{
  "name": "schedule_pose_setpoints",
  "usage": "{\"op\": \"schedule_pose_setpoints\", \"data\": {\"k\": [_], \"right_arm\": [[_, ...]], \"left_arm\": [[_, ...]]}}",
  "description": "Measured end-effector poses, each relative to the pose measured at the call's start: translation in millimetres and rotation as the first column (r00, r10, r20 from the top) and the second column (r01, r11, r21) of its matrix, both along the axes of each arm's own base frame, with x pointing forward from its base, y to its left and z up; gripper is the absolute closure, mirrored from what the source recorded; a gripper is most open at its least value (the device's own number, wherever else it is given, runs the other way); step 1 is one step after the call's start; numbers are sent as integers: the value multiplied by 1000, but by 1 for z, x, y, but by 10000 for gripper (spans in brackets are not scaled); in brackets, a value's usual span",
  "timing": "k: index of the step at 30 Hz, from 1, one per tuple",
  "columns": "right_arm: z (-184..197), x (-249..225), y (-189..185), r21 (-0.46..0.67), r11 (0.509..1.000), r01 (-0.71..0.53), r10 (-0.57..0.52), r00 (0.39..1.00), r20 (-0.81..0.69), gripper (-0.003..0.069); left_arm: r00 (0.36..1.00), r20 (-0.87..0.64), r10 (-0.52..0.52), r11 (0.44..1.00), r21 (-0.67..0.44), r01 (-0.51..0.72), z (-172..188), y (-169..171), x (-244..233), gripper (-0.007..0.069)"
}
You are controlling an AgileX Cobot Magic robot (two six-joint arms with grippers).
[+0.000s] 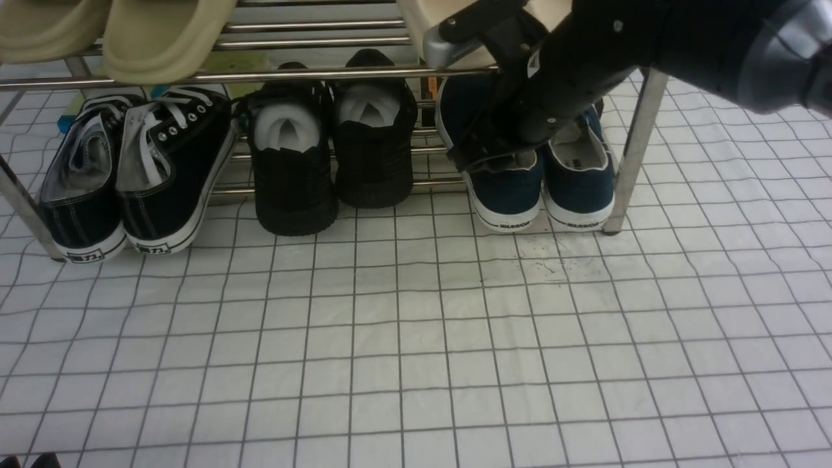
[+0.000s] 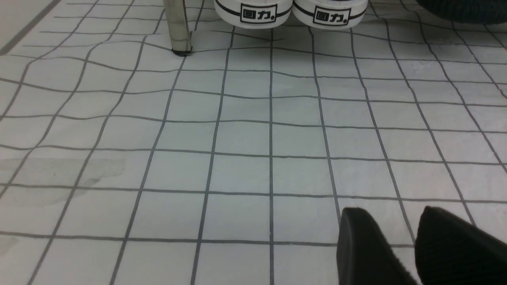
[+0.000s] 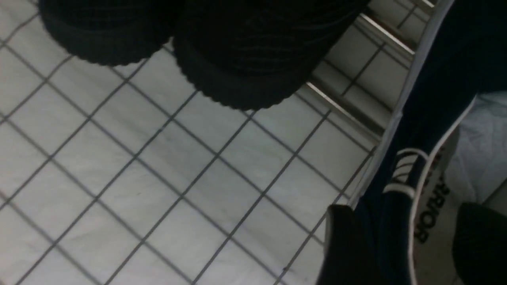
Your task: Take the shoes off the shelf with your hand from the white checkered tablecloth.
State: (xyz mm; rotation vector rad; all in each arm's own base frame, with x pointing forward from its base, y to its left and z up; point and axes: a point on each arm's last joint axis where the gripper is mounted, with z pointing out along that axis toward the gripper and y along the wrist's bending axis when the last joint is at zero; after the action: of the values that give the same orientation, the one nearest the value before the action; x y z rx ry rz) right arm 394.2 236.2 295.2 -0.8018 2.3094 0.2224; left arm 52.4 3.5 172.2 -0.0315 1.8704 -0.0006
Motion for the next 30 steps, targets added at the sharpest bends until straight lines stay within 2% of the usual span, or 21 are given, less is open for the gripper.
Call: {"op": "schedule_pose_setpoints", "data": {"k": [6,8,10,11,12,14,21,27,30], "right_arm": [[-23,14,4,-9,999,49,-49,999,19,267],[-32,18,5,-16,998,63,-63,998,17,309],[-36,20,5,-17,997,71,-71,997,14,378],[-36,20,5,-19,997,73,-73,997,15,445],[-36,20,5,-19,997,73,-73,997,15,457],[-34,19,4,-18,997,81,-81,997,6,610],[1,-10,3,-31,995,90,-91,995,-50,614],[60,-76,3,-58,998,24,-32,990,-139,614],[75,-103,0,-66,998,-7,-4,986,-169,614]], "left_arm": [[1000,0,0,1000,0,0,0,0,0,385],[1000,0,0,1000,0,0,0,0,0,385],[1000,0,0,1000,0,0,0,0,0,385],[1000,0,0,1000,0,0,0,0,0,385],[1000,0,0,1000,0,0,0,0,0,385],[1000,0,0,1000,0,0,0,0,0,385],[1000,0,0,1000,0,0,0,0,0,385],[1000,0,0,1000,0,0,0,0,0,385],[1000,0,0,1000,0,0,0,0,0,385]]}}
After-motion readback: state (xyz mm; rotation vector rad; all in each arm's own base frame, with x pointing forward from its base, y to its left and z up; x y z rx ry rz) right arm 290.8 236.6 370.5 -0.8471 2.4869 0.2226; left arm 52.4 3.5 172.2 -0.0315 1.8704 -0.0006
